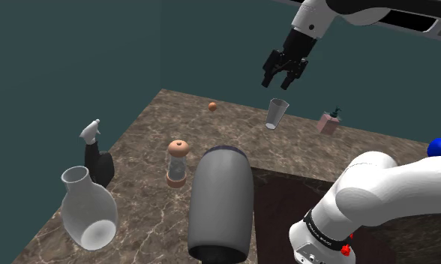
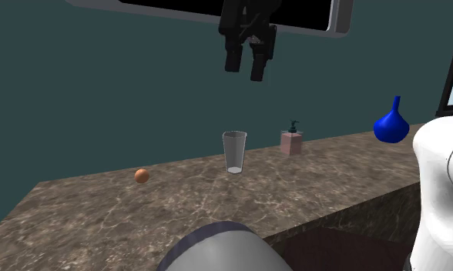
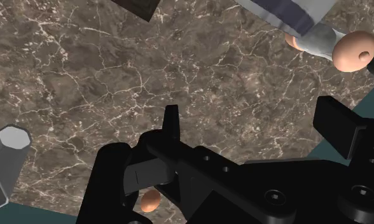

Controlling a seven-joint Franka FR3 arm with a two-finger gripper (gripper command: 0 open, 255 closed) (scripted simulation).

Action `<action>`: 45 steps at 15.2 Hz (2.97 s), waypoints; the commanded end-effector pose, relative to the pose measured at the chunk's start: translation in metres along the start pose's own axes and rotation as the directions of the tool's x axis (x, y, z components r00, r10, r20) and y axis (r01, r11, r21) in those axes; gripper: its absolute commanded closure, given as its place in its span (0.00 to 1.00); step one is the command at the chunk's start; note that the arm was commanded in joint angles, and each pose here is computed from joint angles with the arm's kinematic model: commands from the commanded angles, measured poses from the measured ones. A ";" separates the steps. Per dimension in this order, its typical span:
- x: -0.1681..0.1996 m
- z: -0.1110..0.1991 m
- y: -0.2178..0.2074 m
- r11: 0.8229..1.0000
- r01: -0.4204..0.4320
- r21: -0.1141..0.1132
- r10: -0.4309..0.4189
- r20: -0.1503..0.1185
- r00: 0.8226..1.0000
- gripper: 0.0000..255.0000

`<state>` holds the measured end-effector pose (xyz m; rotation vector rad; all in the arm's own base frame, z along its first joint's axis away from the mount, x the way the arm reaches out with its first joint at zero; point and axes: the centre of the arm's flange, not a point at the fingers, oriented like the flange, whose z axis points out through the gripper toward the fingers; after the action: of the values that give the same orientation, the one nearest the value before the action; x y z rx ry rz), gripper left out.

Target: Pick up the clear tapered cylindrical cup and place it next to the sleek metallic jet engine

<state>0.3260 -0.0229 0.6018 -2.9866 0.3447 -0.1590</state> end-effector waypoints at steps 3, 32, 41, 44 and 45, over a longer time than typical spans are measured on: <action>0.011 0.009 0.022 1.000 -0.004 -0.002 0.004 0.001 1.000 0.00; 0.163 0.131 0.348 0.997 -0.067 -0.032 0.067 0.016 0.998 0.00; 0.206 0.167 0.452 0.995 -0.086 -0.042 0.087 0.020 0.996 0.00; 0.211 0.177 0.465 0.995 -0.089 -0.043 0.090 0.021 0.996 0.00; 0.211 0.182 0.465 0.995 -0.089 -0.043 0.090 0.021 0.996 0.00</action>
<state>0.4493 -0.4982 0.3796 -3.0047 0.4838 -0.1098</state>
